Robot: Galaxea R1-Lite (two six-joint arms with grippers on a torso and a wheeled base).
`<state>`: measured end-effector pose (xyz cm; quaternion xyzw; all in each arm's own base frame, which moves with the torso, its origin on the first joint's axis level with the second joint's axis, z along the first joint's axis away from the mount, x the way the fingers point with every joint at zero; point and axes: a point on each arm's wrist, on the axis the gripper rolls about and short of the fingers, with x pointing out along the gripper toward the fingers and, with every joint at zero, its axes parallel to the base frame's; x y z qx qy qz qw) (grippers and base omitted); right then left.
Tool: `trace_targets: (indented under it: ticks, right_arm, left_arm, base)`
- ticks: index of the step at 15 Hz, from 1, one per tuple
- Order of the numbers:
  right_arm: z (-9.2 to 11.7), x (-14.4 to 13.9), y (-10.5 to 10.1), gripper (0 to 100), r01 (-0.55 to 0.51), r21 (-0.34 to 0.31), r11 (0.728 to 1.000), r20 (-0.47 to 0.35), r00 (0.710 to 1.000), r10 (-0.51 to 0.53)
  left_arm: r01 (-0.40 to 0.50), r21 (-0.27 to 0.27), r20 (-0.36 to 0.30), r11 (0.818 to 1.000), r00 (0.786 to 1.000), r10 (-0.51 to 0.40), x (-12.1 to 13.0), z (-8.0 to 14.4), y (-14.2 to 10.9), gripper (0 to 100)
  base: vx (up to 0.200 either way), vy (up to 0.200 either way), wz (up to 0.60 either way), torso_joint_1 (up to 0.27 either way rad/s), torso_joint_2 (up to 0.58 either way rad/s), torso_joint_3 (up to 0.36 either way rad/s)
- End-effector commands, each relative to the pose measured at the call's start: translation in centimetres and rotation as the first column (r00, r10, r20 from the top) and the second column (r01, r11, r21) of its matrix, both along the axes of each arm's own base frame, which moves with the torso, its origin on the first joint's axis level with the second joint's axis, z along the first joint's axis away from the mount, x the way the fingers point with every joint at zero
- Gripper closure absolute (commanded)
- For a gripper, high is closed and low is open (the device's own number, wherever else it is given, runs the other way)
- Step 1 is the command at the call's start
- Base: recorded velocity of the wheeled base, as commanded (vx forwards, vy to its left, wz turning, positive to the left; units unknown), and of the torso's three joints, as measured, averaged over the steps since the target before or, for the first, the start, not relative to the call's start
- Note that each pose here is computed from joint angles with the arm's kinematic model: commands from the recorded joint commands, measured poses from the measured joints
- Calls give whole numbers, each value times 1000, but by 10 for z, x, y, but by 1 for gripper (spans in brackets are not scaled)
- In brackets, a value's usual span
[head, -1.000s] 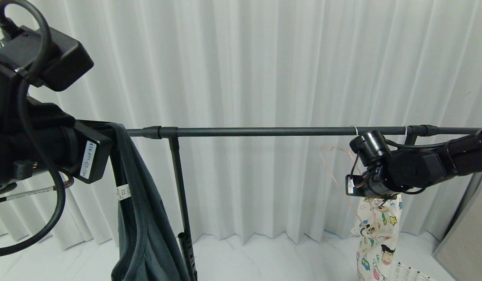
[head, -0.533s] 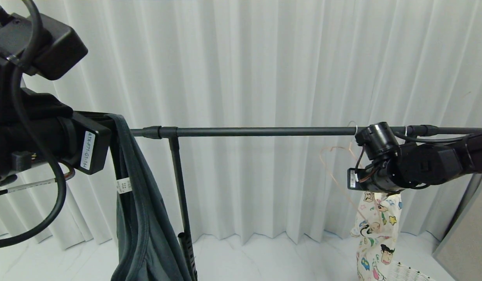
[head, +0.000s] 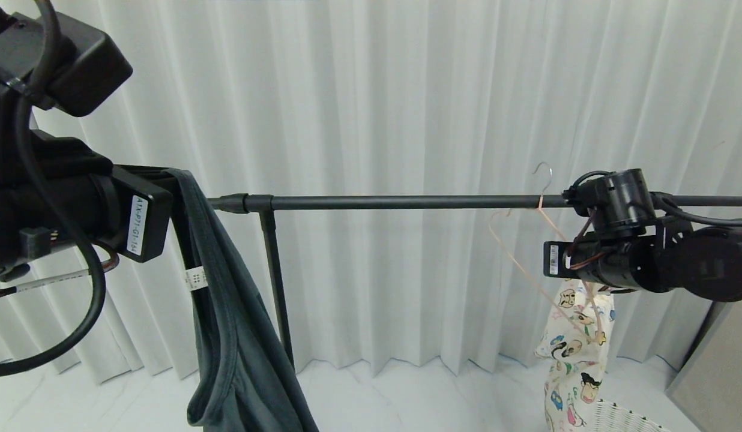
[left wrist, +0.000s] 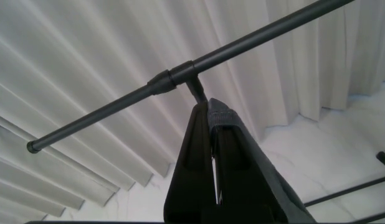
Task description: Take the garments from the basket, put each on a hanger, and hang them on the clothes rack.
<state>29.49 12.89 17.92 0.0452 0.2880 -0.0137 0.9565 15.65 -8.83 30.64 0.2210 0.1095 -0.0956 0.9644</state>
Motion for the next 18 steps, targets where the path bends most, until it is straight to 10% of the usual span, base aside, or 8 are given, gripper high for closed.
trace_targets:
  ticks: [1, 12, 18]
  right_arm:
    - [2, -10, -4, 100, -11, -10, 1000, 19, 1000, 11]
    - [31, -103, -42, 100, -166, -60, 984, 114, 979, 172]
    - [38, -123, -43, 100, -202, -56, 978, 129, 970, 208]
  left_arm:
    - [-1, -1, 2, 1000, 1000, 1, 0, 0, 0, 100]
    - [2, 1, 5, 1000, 1000, -2, -1, 1, 0, 100]
    - [10, 20, 21, 1000, 1000, -10, -2, 4, 0, 100]
  base:
    - [0, 0, 0, 0, 0, 0]
    - [0, 0, 0, 0, 0, 0]
    - [-200, -167, 0, 1, 3, 6]
